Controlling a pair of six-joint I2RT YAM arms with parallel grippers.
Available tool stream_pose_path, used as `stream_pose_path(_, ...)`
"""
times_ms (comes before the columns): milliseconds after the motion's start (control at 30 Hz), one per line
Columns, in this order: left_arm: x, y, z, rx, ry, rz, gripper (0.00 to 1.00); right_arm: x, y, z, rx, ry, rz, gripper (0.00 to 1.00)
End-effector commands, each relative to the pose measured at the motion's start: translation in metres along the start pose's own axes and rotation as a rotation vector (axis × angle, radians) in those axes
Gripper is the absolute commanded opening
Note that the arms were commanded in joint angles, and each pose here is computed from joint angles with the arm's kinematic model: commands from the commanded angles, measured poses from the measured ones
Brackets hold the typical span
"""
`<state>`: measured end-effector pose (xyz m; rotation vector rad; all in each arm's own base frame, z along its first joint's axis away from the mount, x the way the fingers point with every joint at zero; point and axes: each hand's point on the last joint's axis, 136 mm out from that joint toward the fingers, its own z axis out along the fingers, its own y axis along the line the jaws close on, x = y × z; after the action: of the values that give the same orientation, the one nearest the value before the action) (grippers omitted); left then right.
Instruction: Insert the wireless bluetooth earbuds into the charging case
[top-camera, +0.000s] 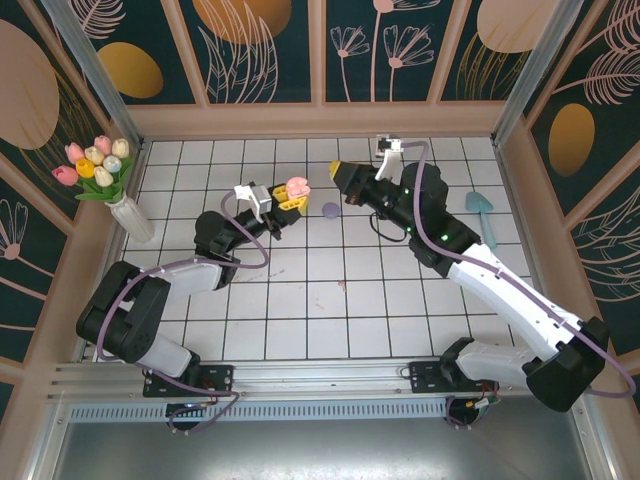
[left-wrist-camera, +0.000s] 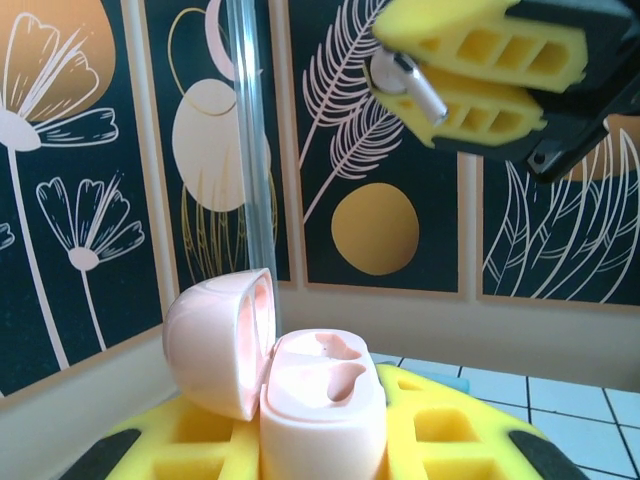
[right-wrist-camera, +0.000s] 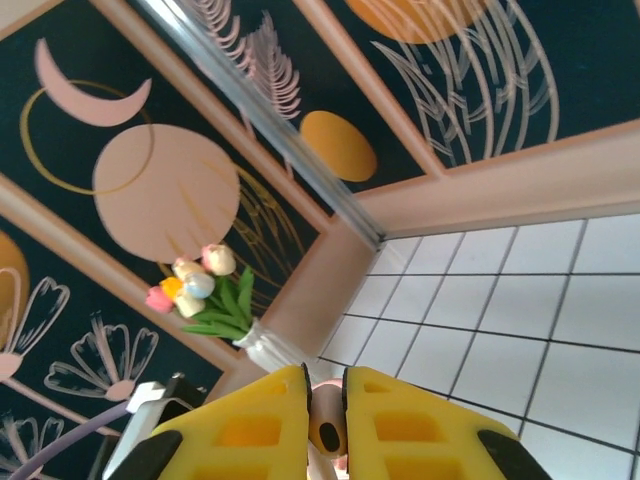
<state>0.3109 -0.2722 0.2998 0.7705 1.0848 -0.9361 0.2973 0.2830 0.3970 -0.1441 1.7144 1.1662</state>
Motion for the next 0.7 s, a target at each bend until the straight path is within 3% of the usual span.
stream_pose_path(0,-0.012,0.0,0.01,0.015,-0.026,0.077,0.0,-0.008,0.024,0.001,-0.136,-0.033,-0.065,0.13)
stream_pose_path(233,-0.023,-0.007,0.02,0.056,-0.053,0.068,0.0,0.001,0.033,0.001,-0.232,-0.035,-0.096,0.13)
stream_pose_path(667,-0.04,-0.015,0.027,0.102,-0.09,0.03,0.0,0.007,0.027,0.005,-0.275,-0.096,-0.076,0.13)
